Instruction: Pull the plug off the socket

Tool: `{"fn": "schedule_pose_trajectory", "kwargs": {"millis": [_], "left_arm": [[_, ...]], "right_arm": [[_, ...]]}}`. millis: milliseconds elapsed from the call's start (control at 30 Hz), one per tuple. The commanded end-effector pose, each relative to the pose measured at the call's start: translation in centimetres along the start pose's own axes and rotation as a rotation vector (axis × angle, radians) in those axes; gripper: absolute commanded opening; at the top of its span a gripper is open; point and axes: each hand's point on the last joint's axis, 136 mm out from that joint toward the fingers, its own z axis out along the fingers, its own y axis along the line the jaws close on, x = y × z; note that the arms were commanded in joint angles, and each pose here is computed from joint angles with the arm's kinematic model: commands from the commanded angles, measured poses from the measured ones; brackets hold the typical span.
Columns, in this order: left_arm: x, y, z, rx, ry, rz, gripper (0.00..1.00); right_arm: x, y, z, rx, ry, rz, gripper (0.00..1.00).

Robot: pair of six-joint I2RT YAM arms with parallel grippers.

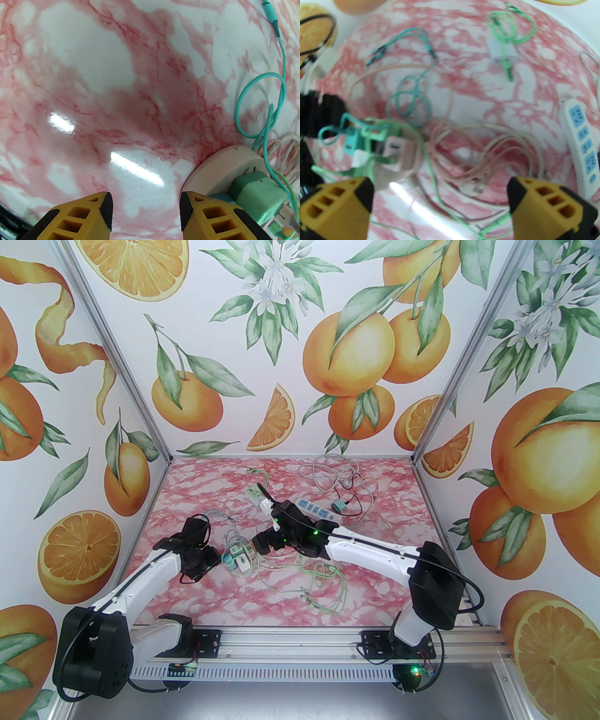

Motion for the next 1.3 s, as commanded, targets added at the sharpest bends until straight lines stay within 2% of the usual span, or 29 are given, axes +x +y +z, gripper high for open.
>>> {"fn": "schedule_pose_trajectory", "kwargs": {"millis": [0, 233, 467, 600, 1033, 1267], "left_arm": [[-0.4, -1.6, -0.2, 0.062, -0.025, 0.003, 0.53], [-2.5, -1.4, -3.5, 0.038, -0.124, 0.035, 0.56], [-3.1, -1.2, -4.9, 0.016, -0.146, 0.052, 0.6], [-4.6, -1.2, -7.3, 0.005, -0.233, 0.084, 0.62], [-6.6, -2.7, -8.9, 0.005, -0.287, 0.166, 0.64], [-6.8, -4.6, -8.5, 0.053, -0.269, 0.228, 0.64]], "right_arm": [[1.4, 2.9, -0.4, -0.094, 0.034, -0.075, 1.0], [4.6, 6.2, 2.1, -0.11, 0.143, -0.192, 1.0], [6.3, 5.8, 4.6, -0.047, 0.212, -0.171, 1.0], [6.1, 3.3, 6.5, 0.094, 0.212, -0.145, 1.0], [4.0, -8.3, 7.1, 0.283, 0.178, 0.029, 1.0], [2.8, -13.6, 4.6, 0.339, 0.165, 0.048, 1.0]]}}
